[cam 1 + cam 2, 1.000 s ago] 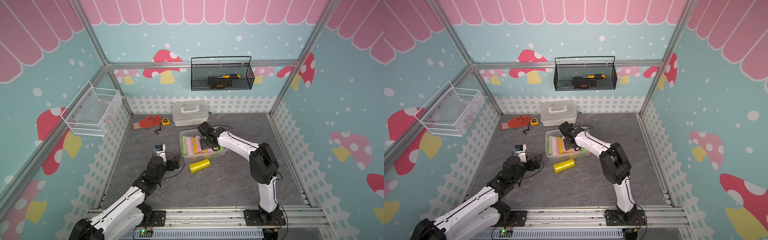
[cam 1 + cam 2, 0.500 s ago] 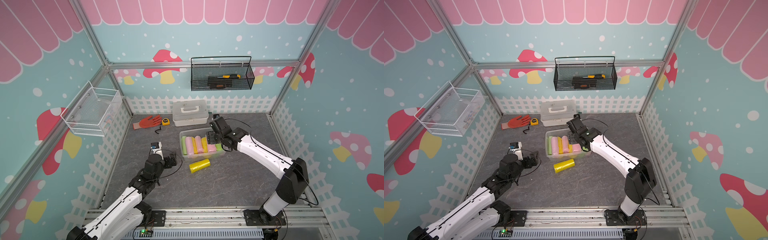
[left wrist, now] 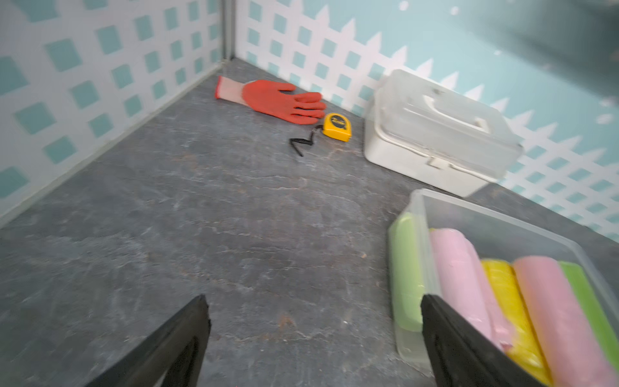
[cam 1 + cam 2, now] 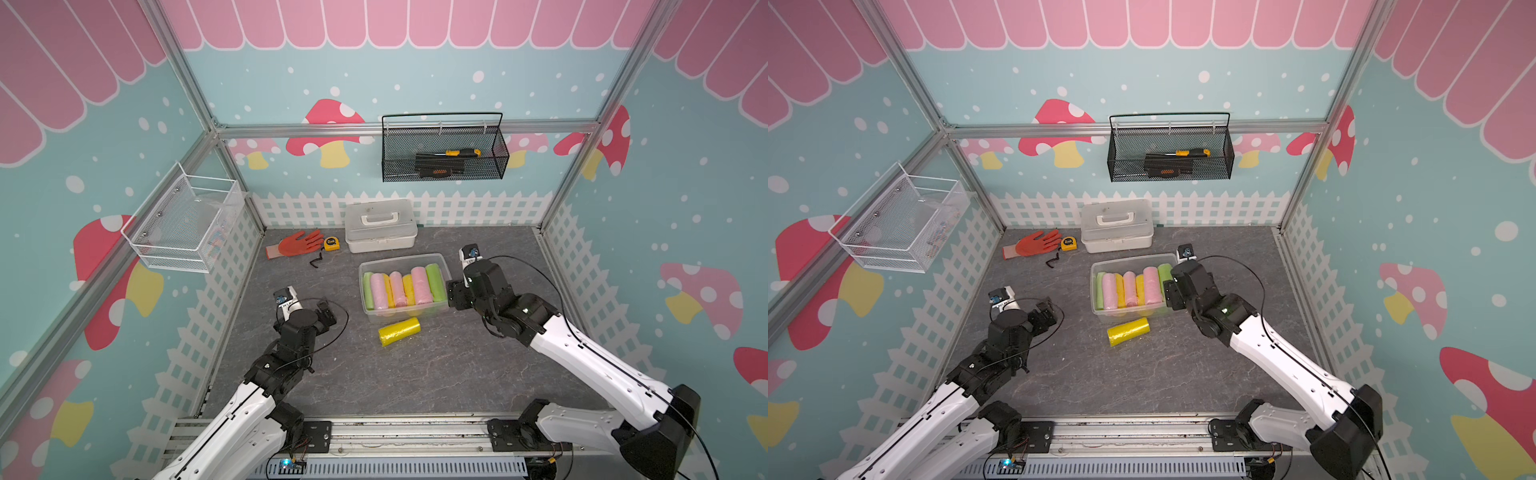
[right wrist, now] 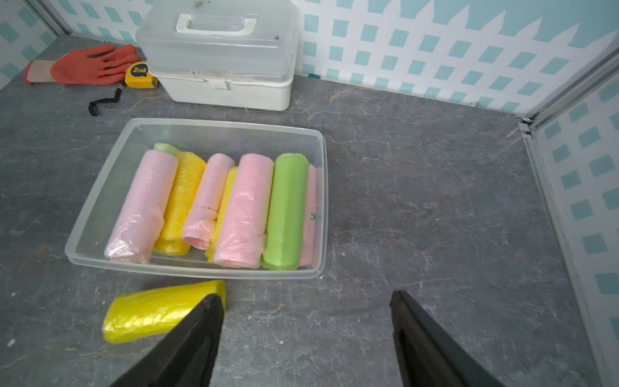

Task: Put the roll of trash bags into the storage box
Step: Place the roll of trash bags in the storage box, then pick up the roll of trash bags from the center of the board, then place the roll of trash bags in the storage box.

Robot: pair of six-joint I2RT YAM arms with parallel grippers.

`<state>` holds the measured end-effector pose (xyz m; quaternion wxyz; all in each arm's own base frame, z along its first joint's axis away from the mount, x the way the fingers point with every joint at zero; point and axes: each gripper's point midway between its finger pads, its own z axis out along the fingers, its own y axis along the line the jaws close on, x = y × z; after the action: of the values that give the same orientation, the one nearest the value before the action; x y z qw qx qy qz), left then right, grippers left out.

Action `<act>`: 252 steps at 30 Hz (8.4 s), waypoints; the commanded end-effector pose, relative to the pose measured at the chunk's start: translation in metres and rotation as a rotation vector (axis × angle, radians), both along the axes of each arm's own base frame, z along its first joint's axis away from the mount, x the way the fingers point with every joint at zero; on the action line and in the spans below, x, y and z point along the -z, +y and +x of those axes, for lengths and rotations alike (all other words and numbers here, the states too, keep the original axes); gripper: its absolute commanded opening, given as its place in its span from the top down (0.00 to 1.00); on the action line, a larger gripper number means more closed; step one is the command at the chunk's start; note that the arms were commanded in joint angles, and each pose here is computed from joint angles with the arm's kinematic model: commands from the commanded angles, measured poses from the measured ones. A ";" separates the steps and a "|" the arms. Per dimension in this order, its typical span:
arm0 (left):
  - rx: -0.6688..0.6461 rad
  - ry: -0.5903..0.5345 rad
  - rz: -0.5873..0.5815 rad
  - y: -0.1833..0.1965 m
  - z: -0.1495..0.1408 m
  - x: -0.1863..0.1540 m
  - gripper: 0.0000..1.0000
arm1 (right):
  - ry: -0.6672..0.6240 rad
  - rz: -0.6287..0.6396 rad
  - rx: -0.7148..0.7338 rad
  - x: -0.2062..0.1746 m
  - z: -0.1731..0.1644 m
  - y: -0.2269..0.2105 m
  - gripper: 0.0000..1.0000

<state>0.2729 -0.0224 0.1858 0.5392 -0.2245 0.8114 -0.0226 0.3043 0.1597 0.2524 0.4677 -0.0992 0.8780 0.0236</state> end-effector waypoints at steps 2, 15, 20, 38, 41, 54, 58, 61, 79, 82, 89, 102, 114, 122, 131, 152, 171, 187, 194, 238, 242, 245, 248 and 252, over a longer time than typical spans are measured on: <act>-0.214 -0.006 0.020 0.033 -0.010 -0.011 0.01 | -0.119 -0.013 0.043 -0.004 -0.016 -0.030 0.18; 0.094 -0.033 -0.010 -0.006 -0.013 -0.018 0.01 | -0.205 0.112 0.144 0.037 -0.057 -0.076 0.01; 0.103 -0.121 -0.045 -0.001 -0.024 -0.034 0.01 | -0.141 0.139 0.080 0.061 -0.064 -0.065 0.01; 0.338 0.044 -0.046 -0.057 -0.002 -0.011 0.02 | -0.084 0.055 0.027 0.078 -0.054 -0.050 0.01; 0.427 0.032 0.008 -0.079 -0.003 -0.012 0.02 | -0.062 0.040 0.020 0.080 -0.052 -0.047 0.01; 0.780 0.120 0.352 -0.191 -0.017 0.002 0.02 | -0.045 0.011 0.033 0.080 -0.051 -0.050 0.01; 0.849 0.183 0.395 -0.212 -0.018 0.016 0.05 | -0.058 0.015 0.044 0.079 -0.052 -0.053 0.01; 0.895 0.216 0.398 -0.222 -0.021 0.026 0.05 | -0.062 0.015 0.050 0.079 -0.052 -0.054 0.01; 0.966 0.456 0.508 -0.247 -0.019 0.080 0.15 | -0.035 -0.006 0.054 0.082 -0.051 -0.054 0.01; 0.975 0.470 0.517 -0.250 -0.019 0.085 0.15 | -0.039 -0.006 0.058 0.081 -0.051 -0.055 0.01; 0.994 0.573 0.548 -0.259 -0.019 0.114 0.15 | -0.030 -0.006 0.056 0.084 -0.051 -0.053 0.01; 0.988 0.723 0.620 -0.265 -0.015 0.154 0.18 | -0.027 -0.011 0.057 0.084 -0.050 -0.053 0.01; 1.023 0.756 0.596 -0.277 -0.016 0.161 0.28 | -0.031 -0.013 0.059 0.082 -0.050 -0.054 0.01; 1.013 0.714 0.587 -0.277 -0.014 0.144 0.90 | -0.028 -0.017 0.063 0.081 -0.050 -0.055 0.02; 1.085 0.495 0.547 -0.292 -0.031 0.090 1.00 | -0.011 -0.031 0.062 0.084 -0.049 -0.054 0.01; 0.756 -0.263 0.134 -0.170 -0.057 -0.083 1.00 | -0.044 -0.035 0.065 0.078 -0.044 -0.053 0.01; 0.531 0.216 -0.109 -0.187 0.034 -0.059 1.00 | -0.054 0.012 0.025 0.066 -0.047 -0.046 0.01; 0.550 0.572 -0.236 -0.258 0.091 0.010 1.00 | -0.005 -0.051 0.035 0.079 -0.038 -0.042 0.01; 0.494 0.659 -0.211 -0.258 0.116 0.038 1.00 | -0.011 -0.041 0.027 0.074 -0.037 -0.039 0.01; 0.274 0.161 -0.040 -0.124 0.090 -0.070 0.11 | -0.126 -0.109 0.099 0.059 -0.039 -0.066 0.01; 0.247 0.035 -0.075 -0.092 0.074 -0.054 0.01 | -0.207 -0.100 0.086 0.052 -0.046 -0.074 0.01; 0.195 -0.029 -0.042 -0.065 0.061 -0.031 0.01 | -0.261 -0.117 0.119 0.047 -0.052 -0.088 0.01; 0.117 -0.078 -0.022 -0.034 0.047 -0.022 0.01 | -0.318 -0.138 0.145 0.044 -0.057 -0.099 0.01; 0.051 -0.173 -0.005 -0.012 0.031 -0.031 0.01 | -0.357 -0.175 0.159 0.044 -0.060 -0.109 0.01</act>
<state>0.3007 -0.0479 0.1707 0.5265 -0.1800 0.8293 -0.0513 0.2435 0.0597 0.2035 0.5906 -0.0725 0.8001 -0.0759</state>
